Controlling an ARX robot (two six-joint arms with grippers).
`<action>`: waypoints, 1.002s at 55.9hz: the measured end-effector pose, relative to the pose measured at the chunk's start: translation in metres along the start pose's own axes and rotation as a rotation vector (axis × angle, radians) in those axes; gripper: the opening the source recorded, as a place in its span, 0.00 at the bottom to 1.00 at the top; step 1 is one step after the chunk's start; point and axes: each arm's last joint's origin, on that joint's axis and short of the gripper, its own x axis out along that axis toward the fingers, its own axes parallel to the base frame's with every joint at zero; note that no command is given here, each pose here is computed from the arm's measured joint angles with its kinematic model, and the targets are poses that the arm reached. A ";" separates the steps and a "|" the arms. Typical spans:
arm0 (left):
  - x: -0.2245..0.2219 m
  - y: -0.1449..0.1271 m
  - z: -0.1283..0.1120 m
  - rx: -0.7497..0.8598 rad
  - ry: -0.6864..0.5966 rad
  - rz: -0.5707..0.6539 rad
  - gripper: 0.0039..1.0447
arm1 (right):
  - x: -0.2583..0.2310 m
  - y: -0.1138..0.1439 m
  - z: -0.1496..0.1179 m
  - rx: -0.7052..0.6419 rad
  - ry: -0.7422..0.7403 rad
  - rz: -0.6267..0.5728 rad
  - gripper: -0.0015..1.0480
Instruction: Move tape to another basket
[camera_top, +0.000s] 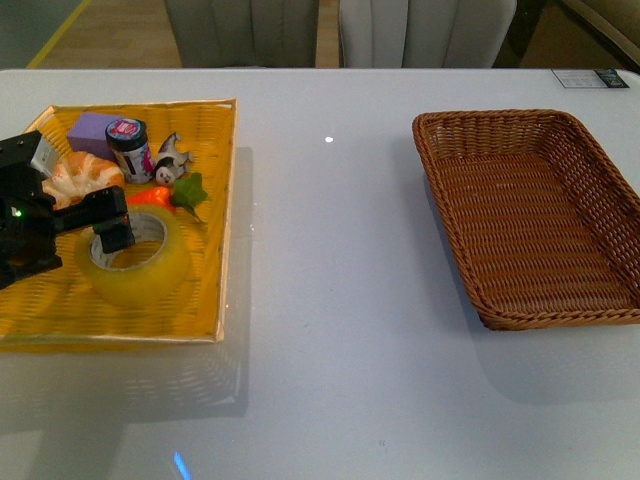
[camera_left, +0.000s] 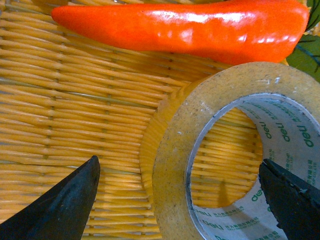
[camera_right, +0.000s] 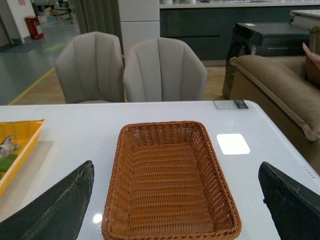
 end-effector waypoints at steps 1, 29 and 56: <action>0.000 0.000 -0.001 0.002 0.002 0.003 0.74 | 0.000 0.000 0.000 0.000 0.000 0.000 0.91; -0.016 -0.005 -0.001 -0.010 -0.008 -0.010 0.15 | 0.000 0.000 0.000 0.000 0.000 0.000 0.91; -0.131 -0.099 0.062 -0.014 -0.239 -0.253 0.15 | 0.000 0.000 0.000 0.000 0.000 0.000 0.91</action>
